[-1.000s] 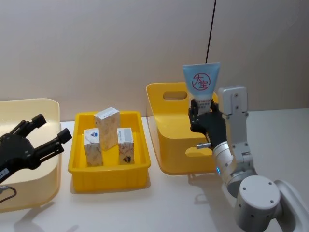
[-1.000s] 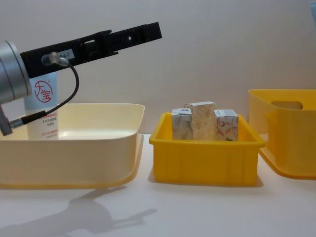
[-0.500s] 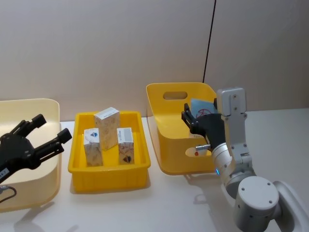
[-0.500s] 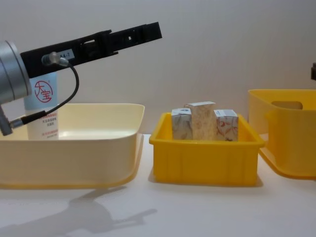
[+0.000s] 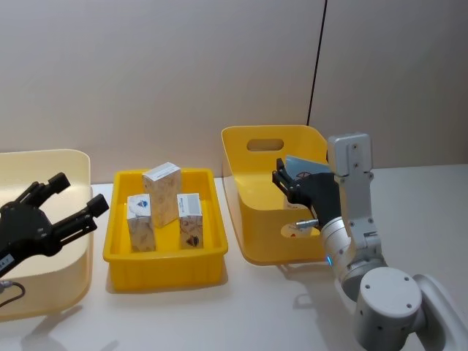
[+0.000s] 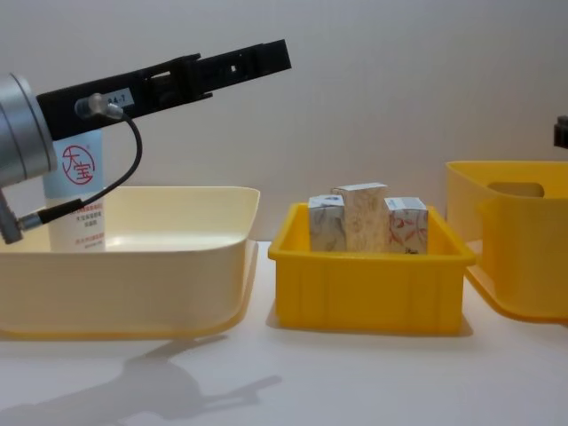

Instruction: Bimanual collaborative sorting of washing and personal care products

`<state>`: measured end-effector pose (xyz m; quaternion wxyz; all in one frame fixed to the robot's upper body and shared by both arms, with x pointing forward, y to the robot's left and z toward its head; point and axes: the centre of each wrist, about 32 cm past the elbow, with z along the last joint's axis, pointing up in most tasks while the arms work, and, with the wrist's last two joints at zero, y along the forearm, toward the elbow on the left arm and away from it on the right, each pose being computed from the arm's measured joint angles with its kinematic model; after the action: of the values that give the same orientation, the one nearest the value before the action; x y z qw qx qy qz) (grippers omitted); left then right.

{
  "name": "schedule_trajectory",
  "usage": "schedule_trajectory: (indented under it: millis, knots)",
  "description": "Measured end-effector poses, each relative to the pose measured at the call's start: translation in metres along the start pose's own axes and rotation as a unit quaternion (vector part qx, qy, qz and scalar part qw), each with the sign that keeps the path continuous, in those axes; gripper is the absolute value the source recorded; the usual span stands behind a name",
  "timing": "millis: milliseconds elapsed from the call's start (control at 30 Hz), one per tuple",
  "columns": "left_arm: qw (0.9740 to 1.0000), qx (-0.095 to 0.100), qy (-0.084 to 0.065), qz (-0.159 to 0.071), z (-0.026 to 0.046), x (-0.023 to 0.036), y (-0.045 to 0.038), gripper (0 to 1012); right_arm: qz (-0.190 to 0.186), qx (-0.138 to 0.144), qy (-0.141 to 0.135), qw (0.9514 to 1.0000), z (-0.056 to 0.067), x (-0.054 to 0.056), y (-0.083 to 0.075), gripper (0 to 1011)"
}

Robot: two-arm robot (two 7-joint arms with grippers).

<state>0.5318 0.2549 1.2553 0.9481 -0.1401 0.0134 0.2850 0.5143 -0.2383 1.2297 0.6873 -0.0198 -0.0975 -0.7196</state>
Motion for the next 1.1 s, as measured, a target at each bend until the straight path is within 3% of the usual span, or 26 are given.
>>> schedule_trajectory:
  millis: [367, 667, 1100]
  knots:
    - [1.0, 0.0, 0.0, 0.0, 0.0, 0.0, 0.0, 1002, 0.002, 0.006, 0.008, 0.9999, 0.001, 0.0, -0.003, 1001]
    - [1.0, 0.0, 0.0, 0.0, 0.0, 0.0, 0.0, 1002, 0.021, 0.038, 0.041, 0.9982, 0.009, 0.002, -0.016, 1001]
    - [1.0, 0.0, 0.0, 0.0, 0.0, 0.0, 0.0, 1002, 0.076, 0.078, 0.077, 0.9911, 0.018, 0.007, -0.031, 1001]
